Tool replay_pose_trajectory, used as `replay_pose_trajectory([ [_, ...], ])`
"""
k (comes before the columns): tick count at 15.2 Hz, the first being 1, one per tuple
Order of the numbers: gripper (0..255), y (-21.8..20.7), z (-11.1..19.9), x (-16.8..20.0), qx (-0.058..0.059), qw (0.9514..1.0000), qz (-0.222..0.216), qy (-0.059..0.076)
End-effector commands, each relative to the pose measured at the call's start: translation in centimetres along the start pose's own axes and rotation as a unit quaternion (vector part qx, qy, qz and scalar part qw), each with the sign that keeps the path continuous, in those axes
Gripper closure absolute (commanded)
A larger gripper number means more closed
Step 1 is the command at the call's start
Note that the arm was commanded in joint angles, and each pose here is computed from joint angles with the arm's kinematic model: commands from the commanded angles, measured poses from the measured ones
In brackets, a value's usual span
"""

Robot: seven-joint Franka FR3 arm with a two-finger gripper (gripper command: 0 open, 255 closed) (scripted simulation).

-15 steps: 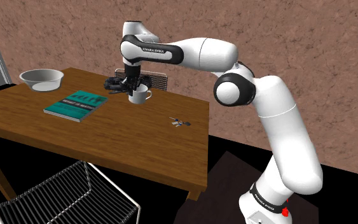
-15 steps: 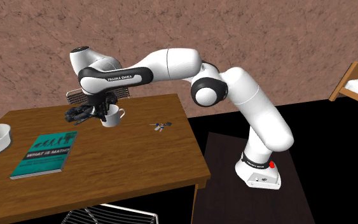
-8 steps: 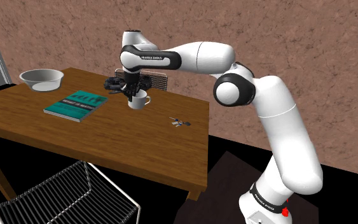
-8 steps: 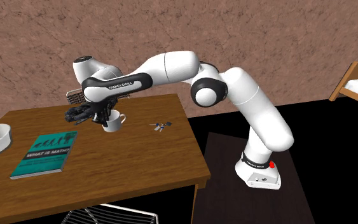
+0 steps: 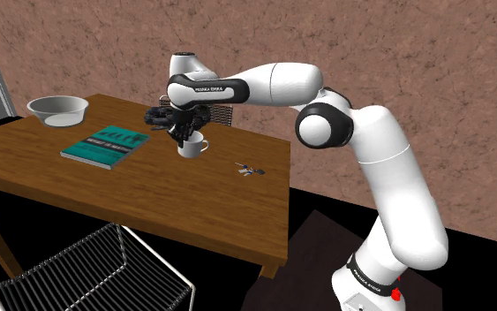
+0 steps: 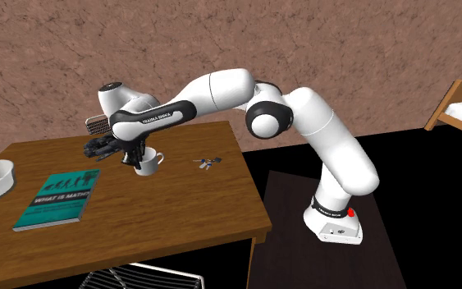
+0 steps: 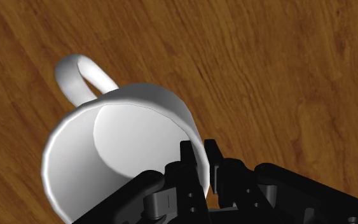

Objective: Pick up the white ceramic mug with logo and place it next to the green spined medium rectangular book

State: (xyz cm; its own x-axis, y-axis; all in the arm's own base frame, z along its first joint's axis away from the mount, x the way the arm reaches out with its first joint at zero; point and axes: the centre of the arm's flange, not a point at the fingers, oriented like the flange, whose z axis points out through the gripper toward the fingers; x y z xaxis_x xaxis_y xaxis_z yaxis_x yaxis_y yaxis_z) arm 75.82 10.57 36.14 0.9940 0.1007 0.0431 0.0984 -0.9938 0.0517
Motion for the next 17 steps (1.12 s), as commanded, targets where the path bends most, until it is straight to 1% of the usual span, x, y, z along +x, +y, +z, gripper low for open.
replay_pose_trajectory([
  [1,255,0.0,0.0,0.0,0.000,1.0000,0.000,0.000],
  [5,255,0.0,0.0,0.0,0.000,1.0000,0.000,0.000],
  [6,0,0.0,0.0,0.0,0.000,1.0000,0.000,0.000],
  [11,0,0.0,0.0,0.0,0.000,1.0000,0.000,0.000],
  [15,0,0.0,-5.0,0.0,0.000,1.0000,0.000,0.000],
  [17,0,0.0,-5.0,0.0,0.000,1.0000,0.000,0.000],
])
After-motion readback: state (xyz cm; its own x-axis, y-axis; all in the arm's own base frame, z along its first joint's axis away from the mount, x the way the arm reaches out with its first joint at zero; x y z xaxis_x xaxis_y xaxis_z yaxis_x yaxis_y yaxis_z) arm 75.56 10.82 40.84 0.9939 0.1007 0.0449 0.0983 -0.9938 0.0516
